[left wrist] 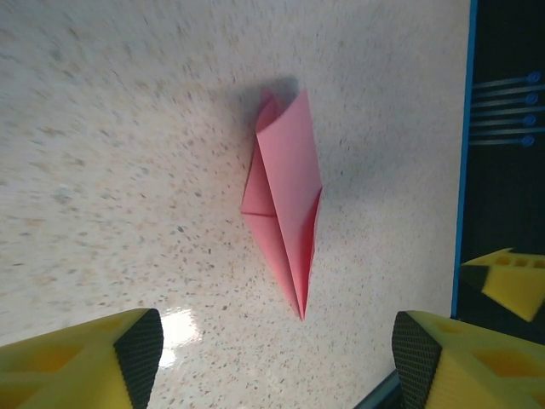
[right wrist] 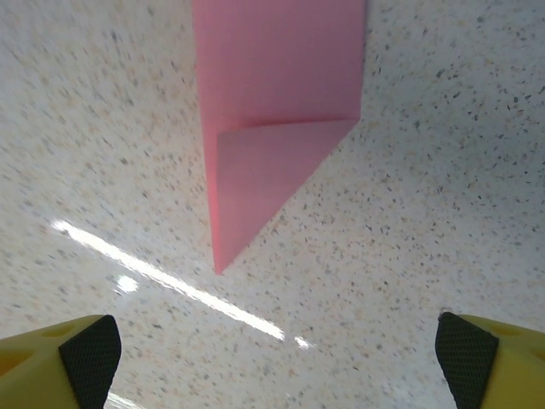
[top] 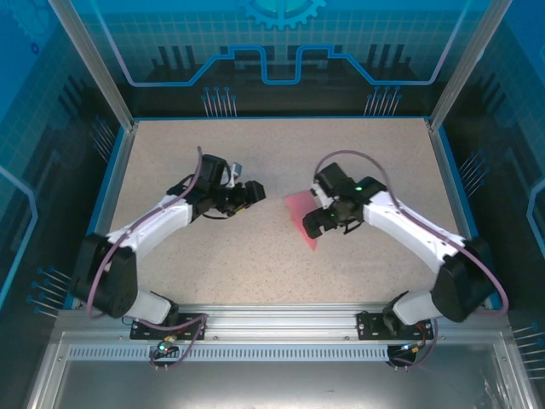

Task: Fold a paper plane with a square sheet of paper (fold left side to right side)
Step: Turn over the paper at the center of the table, then fold the wing for the fifth time at the center of the table.

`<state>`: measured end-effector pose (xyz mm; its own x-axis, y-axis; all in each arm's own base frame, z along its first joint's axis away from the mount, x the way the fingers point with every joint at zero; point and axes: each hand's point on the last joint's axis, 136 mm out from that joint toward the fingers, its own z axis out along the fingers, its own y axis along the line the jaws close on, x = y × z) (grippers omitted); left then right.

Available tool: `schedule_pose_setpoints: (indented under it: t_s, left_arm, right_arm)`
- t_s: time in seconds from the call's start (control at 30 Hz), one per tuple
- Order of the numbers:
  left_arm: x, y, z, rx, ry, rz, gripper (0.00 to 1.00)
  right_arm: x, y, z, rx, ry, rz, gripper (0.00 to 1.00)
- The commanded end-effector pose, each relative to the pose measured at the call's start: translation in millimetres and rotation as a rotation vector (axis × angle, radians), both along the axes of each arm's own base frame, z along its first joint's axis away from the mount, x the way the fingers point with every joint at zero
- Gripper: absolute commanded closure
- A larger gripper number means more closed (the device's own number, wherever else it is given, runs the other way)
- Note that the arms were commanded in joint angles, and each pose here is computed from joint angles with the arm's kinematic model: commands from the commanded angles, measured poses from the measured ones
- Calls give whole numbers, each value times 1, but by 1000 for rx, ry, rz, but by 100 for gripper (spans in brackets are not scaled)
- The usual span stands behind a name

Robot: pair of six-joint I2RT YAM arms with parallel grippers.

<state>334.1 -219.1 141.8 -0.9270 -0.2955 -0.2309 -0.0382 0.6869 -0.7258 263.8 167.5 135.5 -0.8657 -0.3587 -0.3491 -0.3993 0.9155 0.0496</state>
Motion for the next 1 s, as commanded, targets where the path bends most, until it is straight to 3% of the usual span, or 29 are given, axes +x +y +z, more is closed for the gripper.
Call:
schedule_pose_setpoints:
  t_s: [0.0,0.37,0.53,0.7,0.97]
  left_arm:
    - [4,-44,2,-94,12,-101,27]
    - [37,-95,-62,-84,111,-180,32]
    - [49,-109,-86,-99,154,-209,36]
    - [59,-120,-92,-132,122,-259,51]
    - [56,-110,-88,-144,52,-300,91]
  right_arm:
    - [11,16,25,273,-78,-26,1]
    - [20,-20,28,610,-103,-223,1]
    - [21,-27,24,676,-88,-225,1]
    - [24,-28,11,721,-69,-213,1]
    - [49,-22,-10,766,-107,-155,1]
